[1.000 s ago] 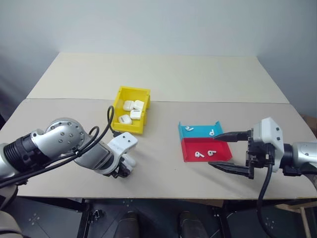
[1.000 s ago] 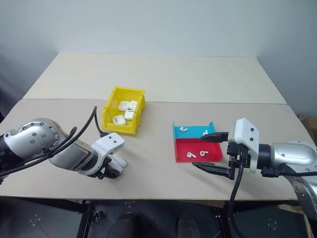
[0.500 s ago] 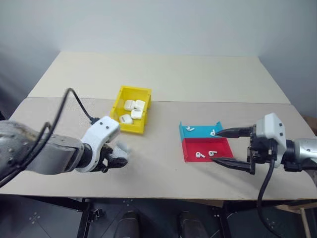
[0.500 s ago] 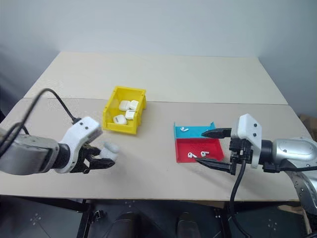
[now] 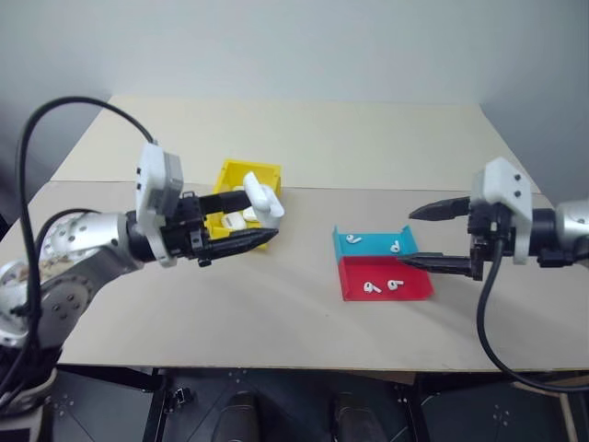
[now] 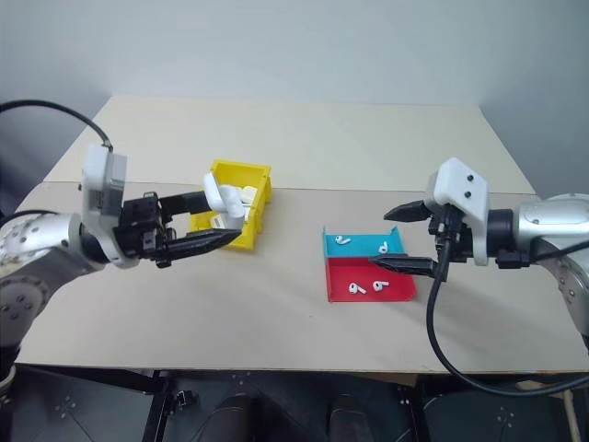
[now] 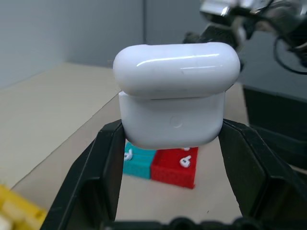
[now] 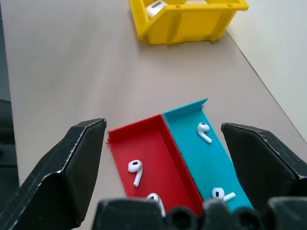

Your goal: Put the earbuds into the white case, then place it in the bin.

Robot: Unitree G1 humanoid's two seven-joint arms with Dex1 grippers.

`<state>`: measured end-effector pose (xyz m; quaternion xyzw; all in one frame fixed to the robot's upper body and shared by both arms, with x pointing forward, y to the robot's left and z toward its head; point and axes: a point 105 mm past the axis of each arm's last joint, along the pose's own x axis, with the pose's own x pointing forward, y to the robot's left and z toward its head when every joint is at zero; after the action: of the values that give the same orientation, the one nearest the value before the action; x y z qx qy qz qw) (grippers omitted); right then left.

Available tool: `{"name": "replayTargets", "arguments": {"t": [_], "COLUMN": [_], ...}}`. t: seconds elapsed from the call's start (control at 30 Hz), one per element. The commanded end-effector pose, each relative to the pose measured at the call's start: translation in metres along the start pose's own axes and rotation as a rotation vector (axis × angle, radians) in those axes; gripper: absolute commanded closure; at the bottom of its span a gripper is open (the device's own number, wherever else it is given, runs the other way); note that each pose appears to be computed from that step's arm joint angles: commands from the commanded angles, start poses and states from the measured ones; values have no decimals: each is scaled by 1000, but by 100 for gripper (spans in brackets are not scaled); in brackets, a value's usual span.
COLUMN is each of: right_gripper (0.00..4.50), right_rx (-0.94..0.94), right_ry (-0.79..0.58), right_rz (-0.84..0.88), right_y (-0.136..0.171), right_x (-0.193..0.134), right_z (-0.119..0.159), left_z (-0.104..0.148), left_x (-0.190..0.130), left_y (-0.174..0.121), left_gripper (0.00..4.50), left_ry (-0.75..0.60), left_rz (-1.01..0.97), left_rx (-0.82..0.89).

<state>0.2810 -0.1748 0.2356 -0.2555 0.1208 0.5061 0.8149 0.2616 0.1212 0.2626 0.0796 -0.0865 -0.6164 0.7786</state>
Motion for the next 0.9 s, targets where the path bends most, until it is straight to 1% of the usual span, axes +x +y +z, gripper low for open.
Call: {"name": "replayTargets", "arguments": {"t": [0.03,0.13,0.33,0.47,0.7,0.83,0.9], "right_gripper": [0,0,0,0,0,0,38], "right_rx": [-45,-58,-55,-55,-55,-93,-118], "right_ry": [8,4,27,43,159,214,247], "right_rz": [-18,-14,-45,-28,6,95,150], "right_y": [-6,-12,-28,-30,-37,-30,-19], "right_x": [1,7,18,25,37,37,36], "right_z": [9,12,11,12,4,6,3], "left_z": [9,6,11,11,14,10,11], "left_x": [-3,-9,-9,-6,-4,4,3], "left_y": [3,-5,-3,-7,-20,-28,-30], "left_gripper": [180,180,180,180,180,180,180], "left_ry": [-42,-54,-173,-219,-313,-313,-318], "left_rz": [-87,-219,-243,-242,-259,-287,-289], "left_rx": [109,140,106,84,11,17,15]}}
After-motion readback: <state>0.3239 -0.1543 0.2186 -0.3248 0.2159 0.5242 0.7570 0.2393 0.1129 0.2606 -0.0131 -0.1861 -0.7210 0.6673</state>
